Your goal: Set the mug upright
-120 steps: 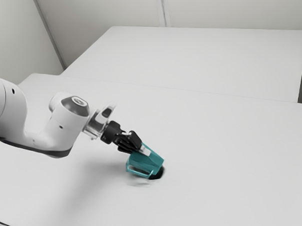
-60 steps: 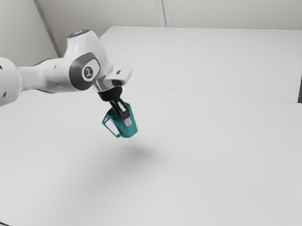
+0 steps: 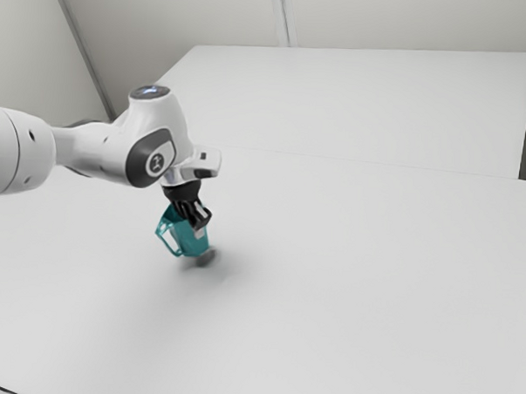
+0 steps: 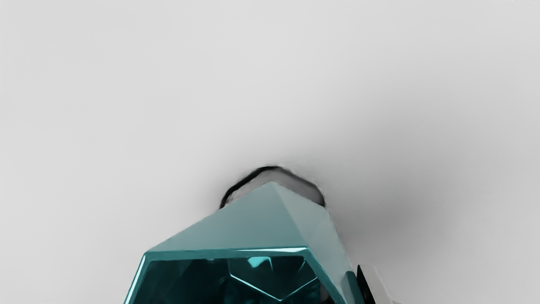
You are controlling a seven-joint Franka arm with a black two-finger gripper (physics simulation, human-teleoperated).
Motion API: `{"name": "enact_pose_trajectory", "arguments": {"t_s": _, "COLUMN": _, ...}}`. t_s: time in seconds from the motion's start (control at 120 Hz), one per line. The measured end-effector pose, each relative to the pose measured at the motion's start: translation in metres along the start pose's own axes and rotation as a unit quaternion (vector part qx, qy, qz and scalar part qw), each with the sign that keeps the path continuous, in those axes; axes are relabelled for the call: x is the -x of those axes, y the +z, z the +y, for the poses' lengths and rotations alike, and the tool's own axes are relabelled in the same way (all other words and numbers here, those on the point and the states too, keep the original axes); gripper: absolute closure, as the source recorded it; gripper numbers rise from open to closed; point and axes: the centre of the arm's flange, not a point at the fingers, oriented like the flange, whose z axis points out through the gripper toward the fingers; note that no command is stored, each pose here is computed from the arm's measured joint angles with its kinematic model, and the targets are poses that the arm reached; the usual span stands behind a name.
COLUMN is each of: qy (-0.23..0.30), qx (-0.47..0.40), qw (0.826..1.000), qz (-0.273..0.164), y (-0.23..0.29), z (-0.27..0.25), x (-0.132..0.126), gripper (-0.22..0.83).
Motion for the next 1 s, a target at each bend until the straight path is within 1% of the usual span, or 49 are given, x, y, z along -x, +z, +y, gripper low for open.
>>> {"name": "enact_pose_trajectory", "arguments": {"t_s": 0.083, "qy": -0.02, "qx": 0.0, "qw": 1.0, "qz": 0.005, "y": 0.007, "z": -0.002, "x": 0.002, "gripper": 0.78}}
{"name": "enact_pose_trajectory", "arguments": {"t_s": 0.3, "qy": -0.052, "qx": -0.001, "qw": 0.999, "qz": 0.01, "y": 0.022, "z": 0.002, "x": 0.001, "gripper": 0.77}}
{"name": "enact_pose_trajectory", "arguments": {"t_s": 0.458, "qy": -0.069, "qx": 0.001, "qw": 0.997, "qz": 0.015, "y": 0.023, "z": 0.002, "x": 0.0, "gripper": 0.41}}
{"name": "enact_pose_trajectory", "arguments": {"t_s": 0.567, "qy": -0.078, "qx": -0.001, "qw": 0.997, "qz": 0.023, "y": 0.014, "z": 0.002, "x": -0.002, "gripper": 0.25}}
{"name": "enact_pose_trajectory", "arguments": {"t_s": 0.625, "qy": -0.081, "qx": -0.005, "qw": 0.996, "qz": 0.039, "y": -0.011, "z": 0.0, "x": -0.006, "gripper": 0.19}}
{"name": "enact_pose_trajectory", "arguments": {"t_s": 0.75, "qy": -0.079, "qx": -0.022, "qw": 0.994, "qz": 0.073, "y": -0.095, "z": -0.002, "x": -0.019, "gripper": 0.1}}
{"name": "enact_pose_trajectory", "arguments": {"t_s": 0.892, "qy": -0.079, "qx": -0.042, "qw": 0.993, "qz": 0.08, "y": -0.178, "z": 0.003, "x": -0.026, "gripper": 0.05}}
{"name": "enact_pose_trajectory", "arguments": {"t_s": 1.0, "qy": -0.066, "qx": -0.045, "qw": 0.994, "qz": 0.074, "y": -0.232, "z": 0.03, "x": -0.028, "gripper": 0.03}}
